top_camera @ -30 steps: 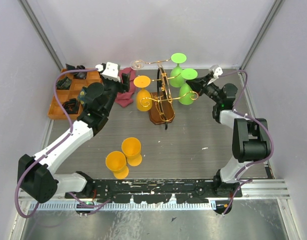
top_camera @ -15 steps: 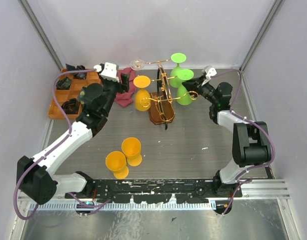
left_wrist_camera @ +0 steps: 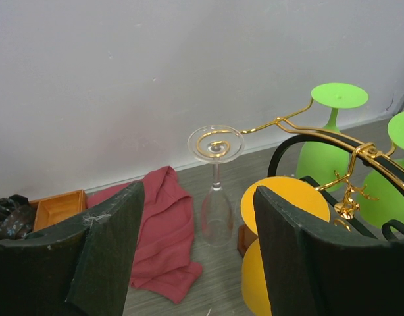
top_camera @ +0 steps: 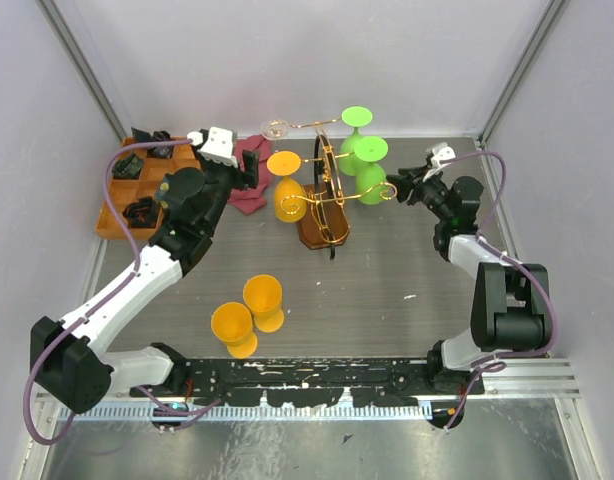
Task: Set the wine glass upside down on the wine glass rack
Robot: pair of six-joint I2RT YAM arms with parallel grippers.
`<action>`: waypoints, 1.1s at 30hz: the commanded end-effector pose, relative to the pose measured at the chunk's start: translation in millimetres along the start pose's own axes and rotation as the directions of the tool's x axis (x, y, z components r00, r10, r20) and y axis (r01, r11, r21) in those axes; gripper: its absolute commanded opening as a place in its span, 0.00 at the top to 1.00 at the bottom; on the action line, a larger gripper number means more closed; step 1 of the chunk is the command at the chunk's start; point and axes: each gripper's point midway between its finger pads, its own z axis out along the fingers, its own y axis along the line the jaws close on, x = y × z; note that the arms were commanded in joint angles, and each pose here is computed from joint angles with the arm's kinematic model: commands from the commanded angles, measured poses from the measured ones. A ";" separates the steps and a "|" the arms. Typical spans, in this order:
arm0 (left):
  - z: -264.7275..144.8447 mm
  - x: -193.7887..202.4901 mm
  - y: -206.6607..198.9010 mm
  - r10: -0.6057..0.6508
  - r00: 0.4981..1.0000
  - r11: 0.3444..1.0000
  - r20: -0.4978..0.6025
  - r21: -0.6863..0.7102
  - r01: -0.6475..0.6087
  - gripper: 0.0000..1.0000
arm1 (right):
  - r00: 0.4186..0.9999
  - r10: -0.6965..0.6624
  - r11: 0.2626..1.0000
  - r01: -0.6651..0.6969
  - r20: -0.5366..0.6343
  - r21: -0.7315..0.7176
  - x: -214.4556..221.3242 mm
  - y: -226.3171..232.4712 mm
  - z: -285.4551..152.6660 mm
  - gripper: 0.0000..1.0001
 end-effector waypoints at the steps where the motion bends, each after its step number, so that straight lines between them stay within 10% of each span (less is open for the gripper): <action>1: -8.8 -18.1 5.6 0.023 1.000 1.000 0.004 0.002 -0.023 0.24 | 0.998 -0.059 0.993 0.056 0.022 0.105 -29.8 -19.0 -14.6 0.55; 11: -54.7 6.9 8.5 0.071 0.985 0.996 -0.157 0.062 -0.062 0.16 | 0.993 -0.100 0.914 0.117 -0.065 0.389 -72.7 -62.9 -49.4 0.45; 33: -104.2 52.4 9.3 0.099 0.907 0.991 -0.410 0.121 -0.053 0.14 | 1.000 -0.025 0.898 0.022 0.001 0.439 -186.3 -64.4 -47.3 0.22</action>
